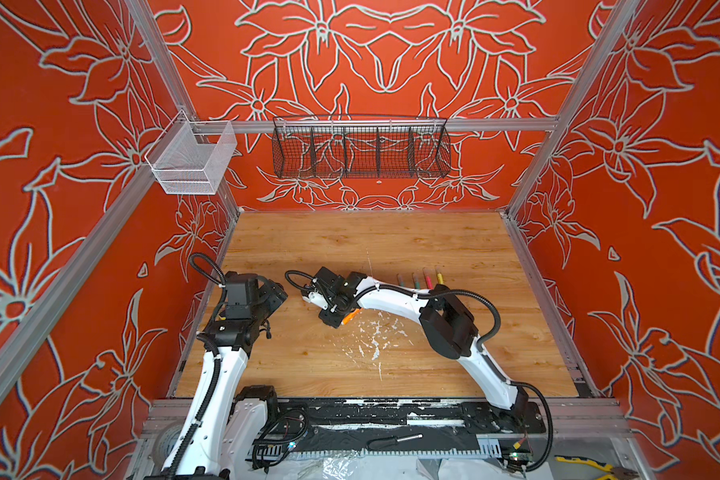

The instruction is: Insert the pens into the pen caps

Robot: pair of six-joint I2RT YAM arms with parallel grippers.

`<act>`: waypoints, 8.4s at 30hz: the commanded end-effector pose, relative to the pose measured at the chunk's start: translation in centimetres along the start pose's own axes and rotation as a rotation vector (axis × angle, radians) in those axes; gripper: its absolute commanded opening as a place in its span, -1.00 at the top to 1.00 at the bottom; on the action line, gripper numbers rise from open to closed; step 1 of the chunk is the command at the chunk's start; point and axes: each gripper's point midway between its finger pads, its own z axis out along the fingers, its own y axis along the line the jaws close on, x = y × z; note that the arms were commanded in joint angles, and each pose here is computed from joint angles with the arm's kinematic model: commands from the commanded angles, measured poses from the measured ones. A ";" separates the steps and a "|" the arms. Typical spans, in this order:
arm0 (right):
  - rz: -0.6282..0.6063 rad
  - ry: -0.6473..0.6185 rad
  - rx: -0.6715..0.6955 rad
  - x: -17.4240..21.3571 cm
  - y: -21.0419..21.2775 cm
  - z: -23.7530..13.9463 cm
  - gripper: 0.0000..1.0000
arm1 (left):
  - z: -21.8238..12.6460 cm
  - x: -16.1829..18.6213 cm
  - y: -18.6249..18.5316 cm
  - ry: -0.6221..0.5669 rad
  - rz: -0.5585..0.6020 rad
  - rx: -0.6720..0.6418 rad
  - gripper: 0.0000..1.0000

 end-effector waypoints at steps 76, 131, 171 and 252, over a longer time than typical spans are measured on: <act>0.391 0.027 0.234 14.9 -10.4 -7.3 0.27 | 3.8 5.7 -22.4 0.356 0.302 0.571 -0.35; 0.491 0.102 0.265 16.9 -12.3 -7.7 0.34 | 4.6 5.7 -21.9 0.359 0.302 0.547 -0.35; 0.739 -0.364 0.234 12.4 -13.0 -19.9 0.29 | 7.9 20.1 -9.2 0.677 1.059 -0.201 -0.09; 1.029 -0.621 -0.355 6.0 -9.5 -19.1 0.04 | 0.6 22.0 -19.6 0.474 0.900 0.547 1.00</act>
